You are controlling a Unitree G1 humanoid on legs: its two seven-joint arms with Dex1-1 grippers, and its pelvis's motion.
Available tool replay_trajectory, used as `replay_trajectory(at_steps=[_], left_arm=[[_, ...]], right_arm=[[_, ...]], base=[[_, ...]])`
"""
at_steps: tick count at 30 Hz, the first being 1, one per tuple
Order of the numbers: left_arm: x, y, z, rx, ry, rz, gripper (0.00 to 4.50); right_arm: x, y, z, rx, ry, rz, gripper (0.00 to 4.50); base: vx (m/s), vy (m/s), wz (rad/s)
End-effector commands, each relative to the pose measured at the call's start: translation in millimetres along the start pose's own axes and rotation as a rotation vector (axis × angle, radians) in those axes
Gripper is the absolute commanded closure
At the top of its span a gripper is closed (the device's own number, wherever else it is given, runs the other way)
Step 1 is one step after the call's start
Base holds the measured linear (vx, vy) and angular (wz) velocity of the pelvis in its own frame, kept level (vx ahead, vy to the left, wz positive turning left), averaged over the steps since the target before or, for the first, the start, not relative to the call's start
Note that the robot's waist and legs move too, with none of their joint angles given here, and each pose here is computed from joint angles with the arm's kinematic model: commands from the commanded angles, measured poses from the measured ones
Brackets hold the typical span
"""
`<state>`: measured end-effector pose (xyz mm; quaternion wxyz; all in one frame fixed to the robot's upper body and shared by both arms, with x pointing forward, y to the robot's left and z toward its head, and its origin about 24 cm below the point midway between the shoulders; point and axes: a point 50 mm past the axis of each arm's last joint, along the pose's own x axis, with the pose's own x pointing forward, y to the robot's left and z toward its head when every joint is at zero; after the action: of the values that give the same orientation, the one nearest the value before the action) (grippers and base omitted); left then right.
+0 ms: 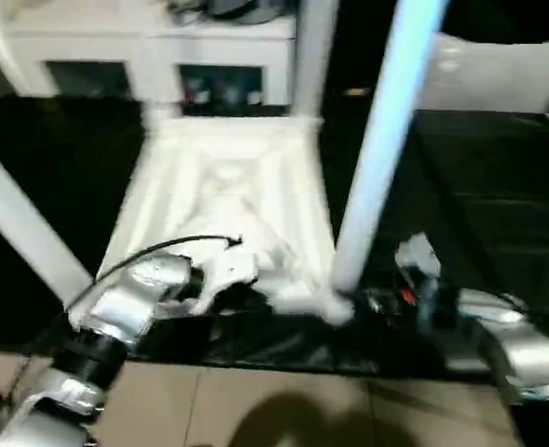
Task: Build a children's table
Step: Rotate leg to tighten
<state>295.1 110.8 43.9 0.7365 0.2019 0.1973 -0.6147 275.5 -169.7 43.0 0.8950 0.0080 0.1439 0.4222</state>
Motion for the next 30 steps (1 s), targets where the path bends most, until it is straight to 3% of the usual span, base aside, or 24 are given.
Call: replay_trajectory(at_steps=[1,4,6,10,11,13,15,16,19,20,21,24,27,30], left_arm=[[39.6,-21.9,36.7,0.059,-0.115,-0.099,4.5],[49.2,-20.8,46.8,0.042,-0.126,-0.046,4.5],[60.5,-16.7,59.5,0.006,-0.144,0.049,4.5],[62.5,-7.9,57.0,0.036,-0.09,0.142,4.5],[61.6,-7.0,55.5,0.041,-0.082,0.147,4.5],[57.1,-3.5,50.3,0.062,-0.061,0.167,4.5],[51.7,-0.9,44.3,0.073,-0.045,0.171,4.5],[46.1,1.9,39.2,0.084,-0.035,0.174,4.5],[43.7,3.7,37.1,0.08,-0.031,0.18,4.5],[39.1,6.6,34.6,0.074,-0.029,0.181,4.5],[36.4,7.8,32.6,0.076,-0.025,0.174,4.5],[28.7,8.6,26.9,0.103,-0.019,0.119,4.5],[25.6,6.7,25.2,0.131,-0.032,0.064,4.5],[22.0,4.8,21.9,0.162,-0.025,0.001,4.5]], right_arm=[[35.4,16.4,-1.6,0.041,0.012,-0.016,2.6],[47.4,13.3,0.1,0.076,-0.006,-0.128,2.61],[62.1,6.0,1.6,0.132,-0.012,-0.311,2.61],[66.1,6.7,5.3,0.137,-0.046,-0.334,2.61],[64.9,7.1,5.8,0.134,-0.055,-0.323,2.26],[58.5,6.2,6.2,0.121,-0.076,-0.302,1.91],[48.7,1.9,6.6,0.086,-0.098,-0.297,1.88],[36.5,-3.6,6.0,0.046,-0.105,-0.277,1.74],[30.3,-6.8,6.0,0.021,-0.108,-0.268,1.49],[16.7,-13.4,8.0,-0.012,-0.113,-0.243,1.4],[8.3,-16.8,9.2,-0.039,-0.107,-0.219,1.15],[-17.7,-25.8,12.2,-0.116,-0.046,-0.123,1.05],[-28.9,-29.9,16.3,-0.16,-0.014,-0.07,0.74],[-37.7,-31.8,23.2,-0.19,0.0,0.006,0.74]], base=[[0.0,0.0,0.0],[0.0,0.0,0.0],[0.0,0.0,0.0],[0.0,0.0,0.0],[0.0,0.0,0.0],[0.026,0.004,0.0],[0.0,0.0,0.0],[0.0,0.0,0.0],[0.0,0.0,0.0],[0.0,0.0,0.0],[0.0,0.0,0.0],[0.0,0.0,0.0],[0.0,0.0,0.0],[0.0,0.0,0.0]])
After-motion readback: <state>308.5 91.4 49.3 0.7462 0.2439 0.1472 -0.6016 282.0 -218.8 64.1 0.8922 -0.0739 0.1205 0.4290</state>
